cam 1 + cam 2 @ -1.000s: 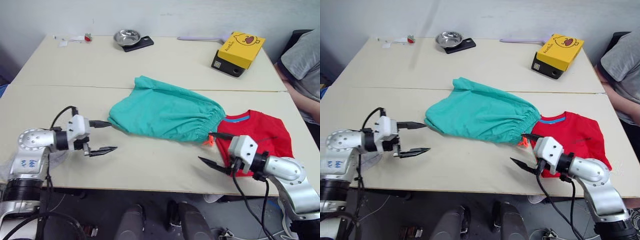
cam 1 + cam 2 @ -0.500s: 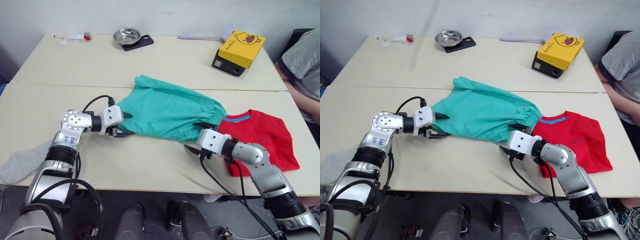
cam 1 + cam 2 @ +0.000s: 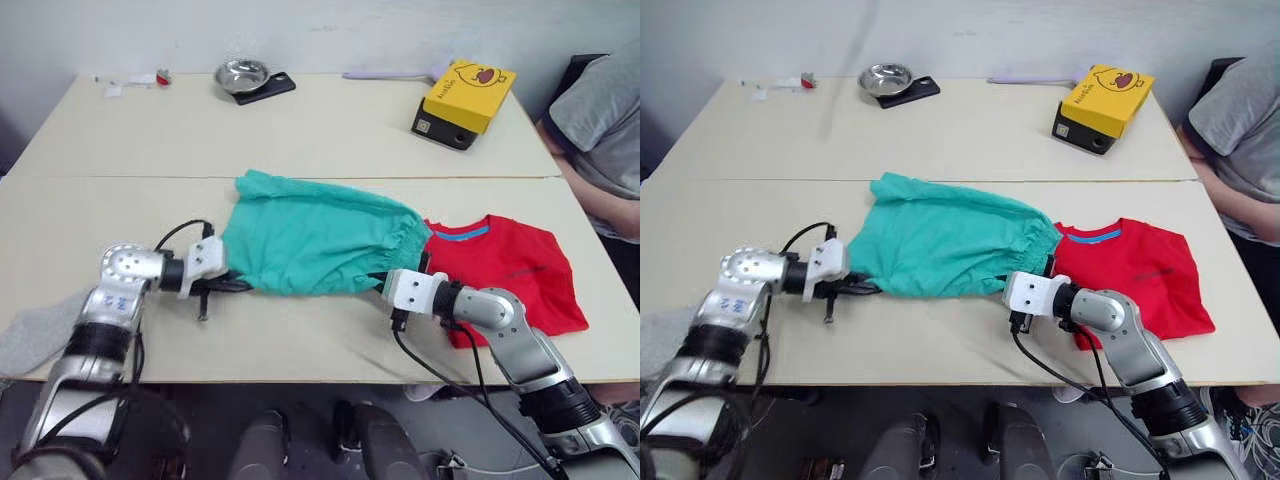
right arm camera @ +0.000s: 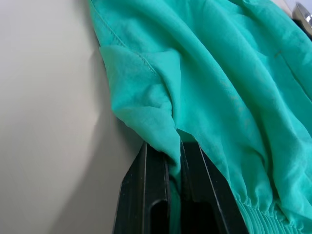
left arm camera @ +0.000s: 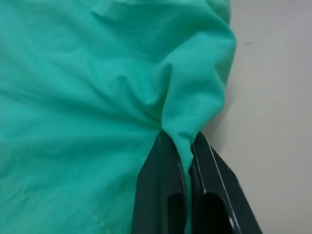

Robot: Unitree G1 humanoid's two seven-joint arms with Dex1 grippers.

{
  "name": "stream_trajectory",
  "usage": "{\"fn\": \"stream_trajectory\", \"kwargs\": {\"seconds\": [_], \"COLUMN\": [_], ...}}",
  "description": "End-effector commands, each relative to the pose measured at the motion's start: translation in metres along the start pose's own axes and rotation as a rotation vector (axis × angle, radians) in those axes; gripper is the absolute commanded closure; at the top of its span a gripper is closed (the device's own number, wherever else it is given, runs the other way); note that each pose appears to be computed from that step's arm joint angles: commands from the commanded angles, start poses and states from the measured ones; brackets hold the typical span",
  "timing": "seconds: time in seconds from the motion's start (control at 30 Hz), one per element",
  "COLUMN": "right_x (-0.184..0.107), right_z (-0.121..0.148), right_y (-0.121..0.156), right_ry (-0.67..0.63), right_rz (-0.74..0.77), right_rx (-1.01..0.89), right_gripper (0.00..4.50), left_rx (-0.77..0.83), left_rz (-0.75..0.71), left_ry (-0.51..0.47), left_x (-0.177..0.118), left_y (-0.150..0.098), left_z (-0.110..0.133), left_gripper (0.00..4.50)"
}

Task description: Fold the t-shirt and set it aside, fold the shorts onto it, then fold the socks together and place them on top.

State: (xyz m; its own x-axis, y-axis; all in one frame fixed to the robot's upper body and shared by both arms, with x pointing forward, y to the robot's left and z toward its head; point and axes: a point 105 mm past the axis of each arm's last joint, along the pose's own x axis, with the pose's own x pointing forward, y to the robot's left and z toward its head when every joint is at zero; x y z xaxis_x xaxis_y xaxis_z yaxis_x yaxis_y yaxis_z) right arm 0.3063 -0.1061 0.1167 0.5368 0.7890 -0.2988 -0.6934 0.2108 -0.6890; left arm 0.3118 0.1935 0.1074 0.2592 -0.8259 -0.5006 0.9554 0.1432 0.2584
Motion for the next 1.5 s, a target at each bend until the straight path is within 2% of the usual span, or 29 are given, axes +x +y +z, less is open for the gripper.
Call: {"fn": "stream_trajectory", "kwargs": {"seconds": [0.03,0.17,0.27,0.4,0.43,0.57,0.63,0.7,0.77,0.8,0.83,0.9,0.97,1.03,1.17,1.3,1.5], "right_x": [-0.015,-0.03,-0.035,-0.034,-0.035,-0.049,-0.064,-0.074,-0.079,-0.08,-0.078,-0.069,-0.046,-0.027,0.014,0.04,0.038], "right_z": [0.017,0.009,0.001,0.001,0.004,0.012,0.014,0.021,0.036,0.043,0.05,0.059,0.063,0.062,0.051,0.037,0.006], "right_y": [0.005,0.021,0.025,0.023,0.023,0.028,0.026,0.017,0.009,0.005,0.002,-0.006,-0.013,-0.015,-0.014,-0.004,-0.01], "right_ry": [-0.119,-0.127,-0.114,-0.147,-0.161,-0.195,-0.184,-0.193,-0.244,-0.27,-0.293,-0.331,-0.361,-0.353,-0.276,-0.185,-0.07], "right_rz": [0.073,0.178,0.2,0.183,0.188,0.244,0.265,0.241,0.233,0.229,0.228,0.192,0.115,0.073,-0.026,-0.082,-0.226], "right_rx": [-0.053,-0.044,-0.039,0.074,0.076,0.19,0.273,0.348,0.441,0.479,0.507,0.532,0.536,0.514,0.445,0.391,0.397], "right_gripper": [4.46,4.46,4.46,4.46,3.92,2.71,2.05,2.01,2.01,2.35,2.46,2.99,3.71,4.47,4.5,4.5,4.5], "left_rx": [-0.024,-0.113,-0.179,-0.272,-0.279,-0.254,-0.292,-0.371,-0.366,-0.361,-0.357,-0.355,-0.306,-0.261,-0.195,-0.185,-0.227], "left_rz": [0.021,0.085,0.1,0.172,0.202,0.262,0.217,0.121,0.108,0.111,0.106,0.104,0.161,0.185,0.198,0.243,0.402], "left_ry": [-0.004,0.018,0.018,-0.021,-0.027,-0.041,-0.07,-0.125,-0.171,-0.21,-0.247,-0.32,-0.375,-0.362,-0.31,-0.273,-0.19], "left_x": [-0.02,-0.029,-0.025,-0.02,-0.02,-0.031,-0.042,-0.056,-0.066,-0.069,-0.068,-0.064,-0.047,-0.029,0.015,0.052,0.06], "left_y": [-0.027,-0.063,-0.089,-0.106,-0.105,-0.098,-0.1,-0.106,-0.096,-0.087,-0.08,-0.068,-0.043,-0.028,-0.012,-0.001,0.014], "left_z": [0.015,0.015,0.016,0.014,0.013,0.009,0.012,0.022,0.035,0.045,0.054,0.068,0.076,0.076,0.064,0.051,0.027], "left_gripper": [4.5,4.5,4.5,4.5,4.01,2.9,2.3,1.69,1.69,1.67,1.67,2.07,2.54,3.26,4.48,4.48,4.48]}}
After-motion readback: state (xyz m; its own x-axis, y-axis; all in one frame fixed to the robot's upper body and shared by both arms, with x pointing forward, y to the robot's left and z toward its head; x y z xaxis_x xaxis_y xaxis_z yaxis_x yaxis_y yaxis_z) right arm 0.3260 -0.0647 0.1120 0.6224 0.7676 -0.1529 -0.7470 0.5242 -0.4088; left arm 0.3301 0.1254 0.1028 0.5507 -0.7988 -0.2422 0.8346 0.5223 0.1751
